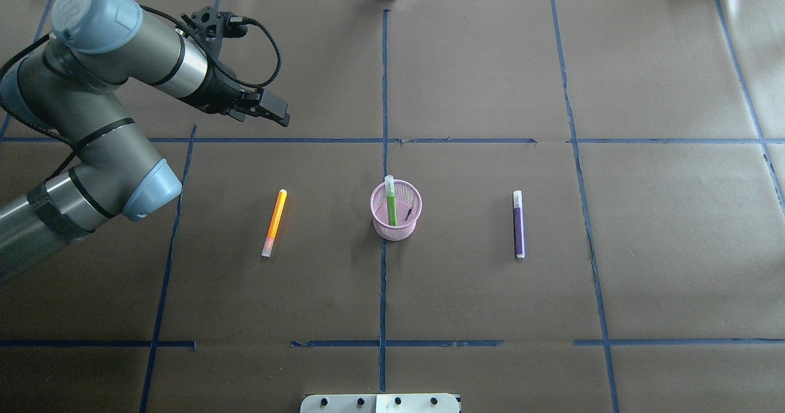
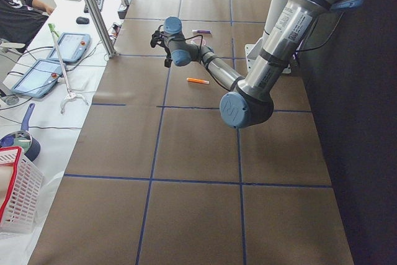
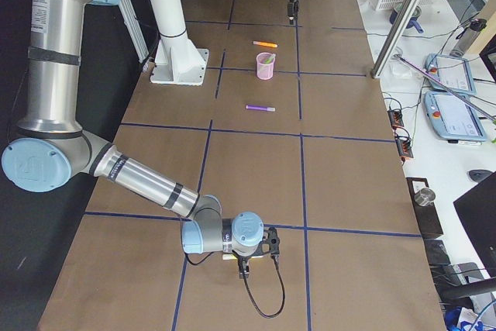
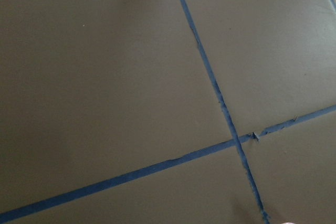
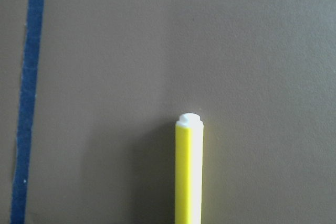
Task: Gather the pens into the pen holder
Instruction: 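Raise the left gripper and move it back from the holder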
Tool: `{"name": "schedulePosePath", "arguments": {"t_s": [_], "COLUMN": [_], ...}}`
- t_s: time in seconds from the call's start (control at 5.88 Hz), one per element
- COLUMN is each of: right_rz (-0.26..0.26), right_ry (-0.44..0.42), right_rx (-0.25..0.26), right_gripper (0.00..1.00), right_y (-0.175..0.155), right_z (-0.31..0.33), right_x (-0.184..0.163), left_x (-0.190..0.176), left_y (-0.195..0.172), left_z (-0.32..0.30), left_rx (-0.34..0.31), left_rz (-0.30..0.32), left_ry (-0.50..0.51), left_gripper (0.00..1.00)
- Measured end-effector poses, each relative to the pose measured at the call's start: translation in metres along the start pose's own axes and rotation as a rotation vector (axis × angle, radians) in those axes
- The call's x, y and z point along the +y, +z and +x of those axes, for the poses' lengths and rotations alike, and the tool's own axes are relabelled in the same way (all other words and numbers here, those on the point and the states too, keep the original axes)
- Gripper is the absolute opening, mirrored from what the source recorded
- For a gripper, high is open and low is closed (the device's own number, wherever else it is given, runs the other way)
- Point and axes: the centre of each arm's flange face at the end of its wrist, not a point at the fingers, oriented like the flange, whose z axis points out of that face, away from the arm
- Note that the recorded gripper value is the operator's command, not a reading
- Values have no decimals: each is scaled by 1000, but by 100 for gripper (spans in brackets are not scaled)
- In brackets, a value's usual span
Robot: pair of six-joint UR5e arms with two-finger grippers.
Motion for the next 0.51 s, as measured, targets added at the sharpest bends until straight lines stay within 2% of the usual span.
{"name": "schedulePosePath", "arguments": {"t_s": [0.34, 0.51], "right_rz": [-2, -2], "right_ry": [1, 2], "right_rx": [0, 1], "right_gripper": [58, 51], "right_y": [1, 1], "right_z": [0, 0], "right_x": [1, 1], "left_x": [1, 3], "left_y": [6, 8], "left_z": [-24, -28], "left_rx": [-81, -101], "left_rz": [-141, -172], "left_ry": [10, 13], "left_gripper": [100, 100]}}
